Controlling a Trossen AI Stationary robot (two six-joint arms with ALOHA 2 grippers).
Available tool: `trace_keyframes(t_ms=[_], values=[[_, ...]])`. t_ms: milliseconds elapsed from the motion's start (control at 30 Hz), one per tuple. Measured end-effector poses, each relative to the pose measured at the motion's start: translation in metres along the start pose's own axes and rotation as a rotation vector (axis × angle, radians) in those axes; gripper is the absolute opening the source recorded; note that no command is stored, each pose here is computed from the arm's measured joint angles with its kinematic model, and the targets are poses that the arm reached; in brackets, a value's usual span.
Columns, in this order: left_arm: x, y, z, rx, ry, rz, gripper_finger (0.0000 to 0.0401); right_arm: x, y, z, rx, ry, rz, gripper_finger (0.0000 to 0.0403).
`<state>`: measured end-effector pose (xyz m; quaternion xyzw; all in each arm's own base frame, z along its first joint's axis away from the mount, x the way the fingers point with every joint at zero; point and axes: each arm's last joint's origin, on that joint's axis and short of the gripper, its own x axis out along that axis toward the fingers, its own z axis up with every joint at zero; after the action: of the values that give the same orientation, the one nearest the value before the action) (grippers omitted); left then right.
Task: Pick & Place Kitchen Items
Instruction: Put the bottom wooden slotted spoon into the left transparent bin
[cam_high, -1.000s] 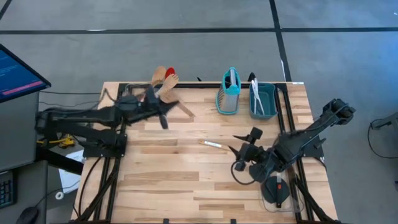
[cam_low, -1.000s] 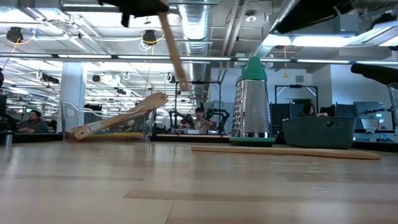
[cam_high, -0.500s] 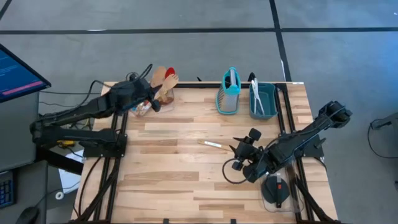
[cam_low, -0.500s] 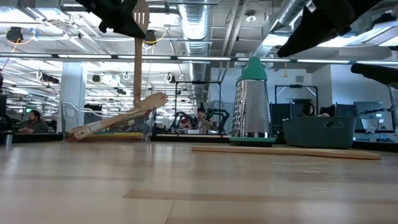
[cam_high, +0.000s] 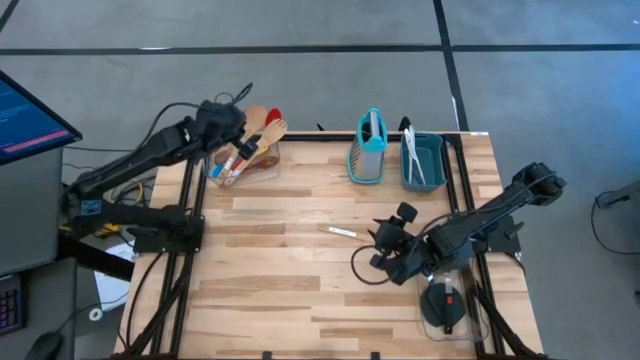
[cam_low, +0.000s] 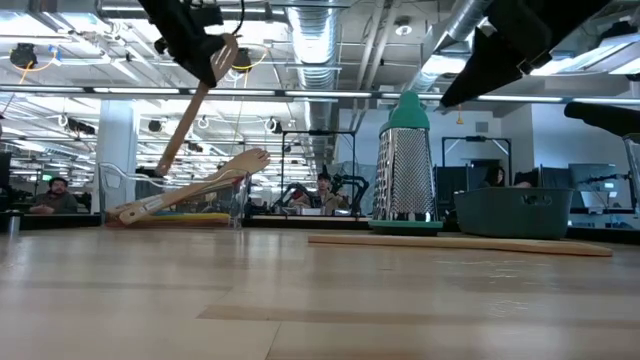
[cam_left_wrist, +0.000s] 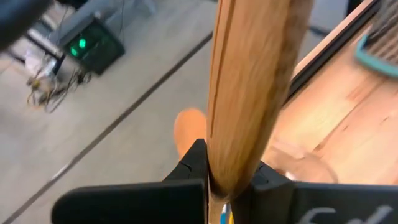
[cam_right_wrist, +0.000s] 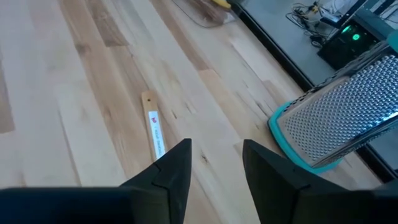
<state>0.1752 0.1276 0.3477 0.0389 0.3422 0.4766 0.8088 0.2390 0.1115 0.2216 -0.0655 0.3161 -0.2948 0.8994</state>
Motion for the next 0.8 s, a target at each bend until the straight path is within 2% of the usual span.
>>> trace_keyframes(t_ms=[200,333,467,633,800], values=[[0.024,0.001,-0.006,0.027,0.133,0.028,0.0004,0.005,-0.003,0.002,0.012,0.008,-0.019,0.0137],[0.039,0.002,-0.008,0.034,0.186,0.093,0.0004,0.008,-0.005,0.000,0.012,0.012,-0.026,0.0140],[0.054,0.000,-0.010,0.040,0.229,0.104,0.0005,0.010,-0.005,-0.007,0.016,0.021,-0.033,0.0141],[0.077,-0.008,-0.013,0.038,0.239,0.112,0.0005,0.015,-0.008,-0.023,0.039,0.046,-0.051,0.0136],[0.097,-0.020,-0.024,0.090,0.225,0.127,0.0005,0.018,-0.009,-0.033,0.067,0.059,-0.063,0.0133]])
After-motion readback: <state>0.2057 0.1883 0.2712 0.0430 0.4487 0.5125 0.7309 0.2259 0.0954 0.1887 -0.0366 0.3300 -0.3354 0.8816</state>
